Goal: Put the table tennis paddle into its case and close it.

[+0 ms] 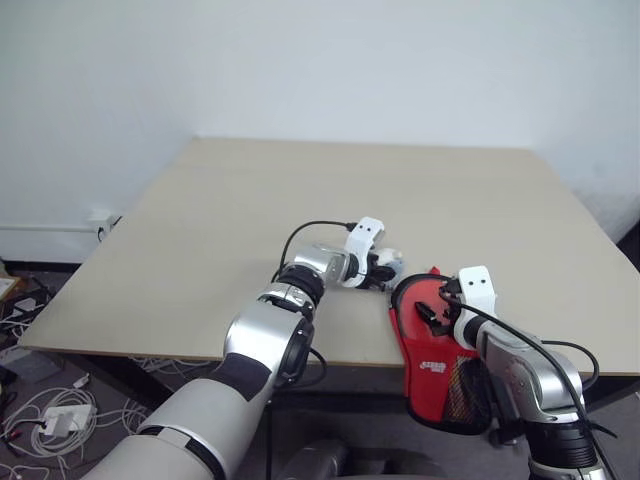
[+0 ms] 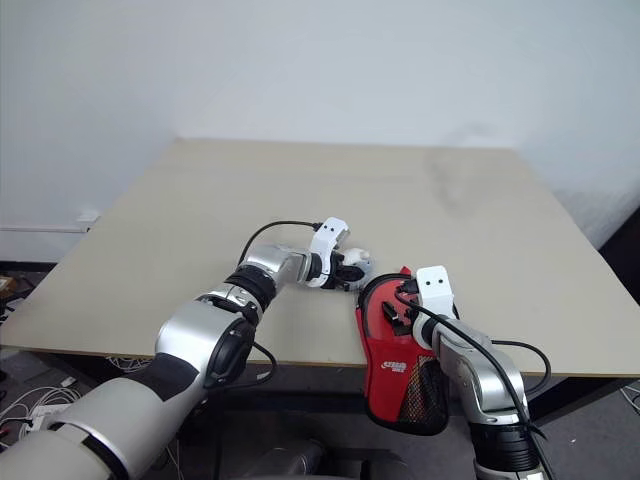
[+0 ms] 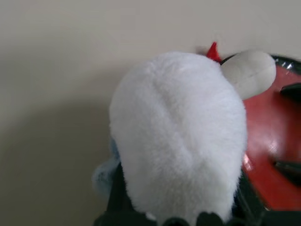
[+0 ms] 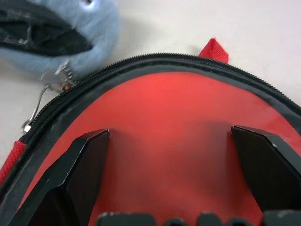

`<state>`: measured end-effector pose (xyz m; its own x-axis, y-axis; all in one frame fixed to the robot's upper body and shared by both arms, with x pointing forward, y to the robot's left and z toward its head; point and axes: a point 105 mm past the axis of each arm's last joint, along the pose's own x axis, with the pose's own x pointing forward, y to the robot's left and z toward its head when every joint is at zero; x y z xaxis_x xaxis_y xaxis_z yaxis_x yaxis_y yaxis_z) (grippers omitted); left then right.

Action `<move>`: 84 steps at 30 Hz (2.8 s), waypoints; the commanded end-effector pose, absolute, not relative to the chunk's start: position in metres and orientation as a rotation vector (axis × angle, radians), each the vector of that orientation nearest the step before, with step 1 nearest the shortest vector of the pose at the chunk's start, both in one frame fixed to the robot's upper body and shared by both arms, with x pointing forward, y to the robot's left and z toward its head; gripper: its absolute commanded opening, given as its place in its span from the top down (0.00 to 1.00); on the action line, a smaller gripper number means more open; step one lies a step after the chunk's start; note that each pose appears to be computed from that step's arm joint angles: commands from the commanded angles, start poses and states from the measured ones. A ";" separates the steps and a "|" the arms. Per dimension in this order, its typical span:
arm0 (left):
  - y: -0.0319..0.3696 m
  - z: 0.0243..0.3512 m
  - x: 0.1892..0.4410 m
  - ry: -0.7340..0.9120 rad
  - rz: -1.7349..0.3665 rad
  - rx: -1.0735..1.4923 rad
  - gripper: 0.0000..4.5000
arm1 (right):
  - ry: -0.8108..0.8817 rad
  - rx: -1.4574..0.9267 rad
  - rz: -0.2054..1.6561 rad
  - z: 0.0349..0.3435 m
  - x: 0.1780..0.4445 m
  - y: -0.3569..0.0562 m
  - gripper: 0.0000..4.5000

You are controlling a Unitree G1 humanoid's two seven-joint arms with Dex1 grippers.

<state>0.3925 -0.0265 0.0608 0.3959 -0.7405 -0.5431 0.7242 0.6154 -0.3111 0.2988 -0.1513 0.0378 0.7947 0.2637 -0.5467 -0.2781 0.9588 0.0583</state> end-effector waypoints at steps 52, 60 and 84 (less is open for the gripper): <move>-0.125 0.129 0.356 0.133 -1.356 0.084 0.27 | 0.659 -0.201 0.129 0.018 0.286 -0.191 0.00; -0.090 0.170 0.372 0.037 -1.422 -0.120 0.27 | 0.619 -0.179 0.168 0.033 0.288 -0.195 0.00; 0.022 0.147 0.307 0.421 -1.881 -0.092 0.27 | 0.340 -0.004 0.006 0.115 0.315 -0.244 0.00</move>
